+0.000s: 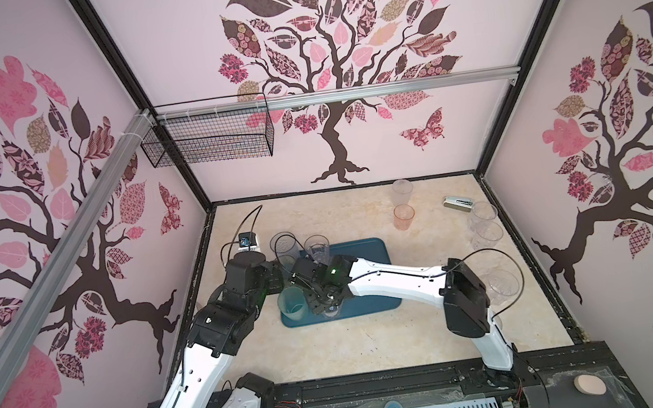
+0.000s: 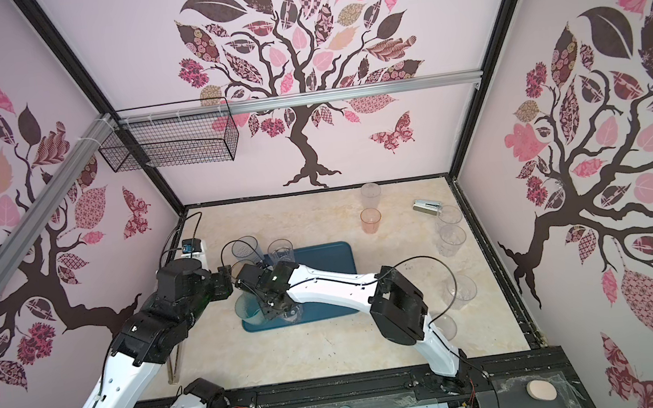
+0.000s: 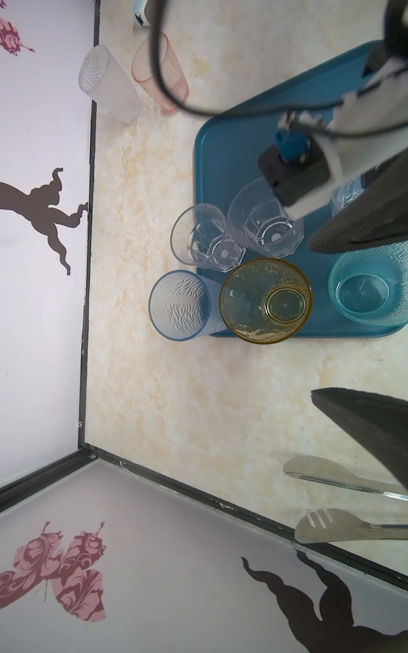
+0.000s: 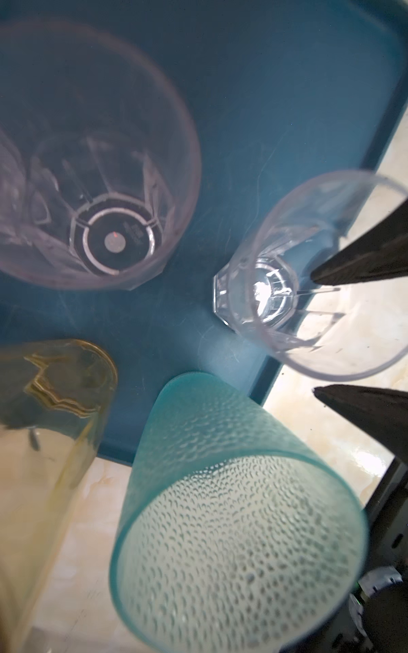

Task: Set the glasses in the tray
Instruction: 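Carry the clear cup over the tray and lower it with the right gripper, then open the right gripper and lift it away from the placed cup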

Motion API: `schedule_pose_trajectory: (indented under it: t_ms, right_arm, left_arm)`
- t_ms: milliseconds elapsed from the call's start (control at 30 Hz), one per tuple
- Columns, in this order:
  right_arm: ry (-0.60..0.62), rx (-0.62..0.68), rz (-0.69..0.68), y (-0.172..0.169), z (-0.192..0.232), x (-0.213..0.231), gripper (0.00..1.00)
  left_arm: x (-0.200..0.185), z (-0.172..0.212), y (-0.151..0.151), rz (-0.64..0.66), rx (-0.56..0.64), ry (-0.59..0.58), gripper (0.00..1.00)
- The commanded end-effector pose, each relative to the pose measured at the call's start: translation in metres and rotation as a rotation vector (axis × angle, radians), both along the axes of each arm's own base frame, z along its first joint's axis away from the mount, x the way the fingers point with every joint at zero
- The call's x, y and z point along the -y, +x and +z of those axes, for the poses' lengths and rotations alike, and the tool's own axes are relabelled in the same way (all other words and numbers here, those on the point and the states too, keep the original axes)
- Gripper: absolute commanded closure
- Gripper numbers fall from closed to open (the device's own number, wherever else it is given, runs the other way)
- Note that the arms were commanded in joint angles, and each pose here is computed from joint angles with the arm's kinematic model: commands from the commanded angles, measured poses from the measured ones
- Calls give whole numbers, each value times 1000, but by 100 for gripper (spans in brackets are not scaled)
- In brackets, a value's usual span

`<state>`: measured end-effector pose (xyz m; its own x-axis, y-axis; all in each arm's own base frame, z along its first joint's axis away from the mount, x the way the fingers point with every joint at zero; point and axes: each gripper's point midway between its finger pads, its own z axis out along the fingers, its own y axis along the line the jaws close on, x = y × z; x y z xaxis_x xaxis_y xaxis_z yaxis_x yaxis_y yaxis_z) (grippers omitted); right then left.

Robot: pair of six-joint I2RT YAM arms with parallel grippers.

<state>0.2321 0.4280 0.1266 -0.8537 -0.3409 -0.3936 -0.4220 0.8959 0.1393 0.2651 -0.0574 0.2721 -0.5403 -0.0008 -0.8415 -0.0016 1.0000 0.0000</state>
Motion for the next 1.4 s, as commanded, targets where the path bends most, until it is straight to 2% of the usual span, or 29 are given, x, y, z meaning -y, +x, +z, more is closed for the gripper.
schedule_pose_trajectory:
  t_ms: [0,67,200,233,400,667,833,1000,1200,1367]
  right_arm:
    - [133,50,-89,11,51,26,49]
    - [193,25,-142,14,46,42,47]
    - [315,-146,-220,10,15,62,46]
    - [330,-156,-226,9,13,62,47]
    - [415,-239,-203,0,5,44,46]
    - [457,-375,-166,-11,-15,19,57]
    - [427,-328,-163,-4,-8,24,57]
    - [398,-246,-169,17,19,48,49]
    - [369,-147,-264,66,43,115,44]
    - [304,-65,-420,97,53,195,40]
  left_arm:
    - [7,26,6,-45,74,9,36]
    - [11,27,8,-66,79,9,36]
    - [38,15,10,-180,57,-51,36]
    - [45,11,10,-205,50,-65,36]
    - [62,1,12,-248,58,-87,36]
    - [66,-5,13,-264,48,-82,36]
    - [68,-8,13,-270,42,-85,36]
    - [71,-7,16,-275,49,-90,36]
    - [90,-9,21,-319,43,-108,36]
    - [118,-18,26,-387,8,-133,36]
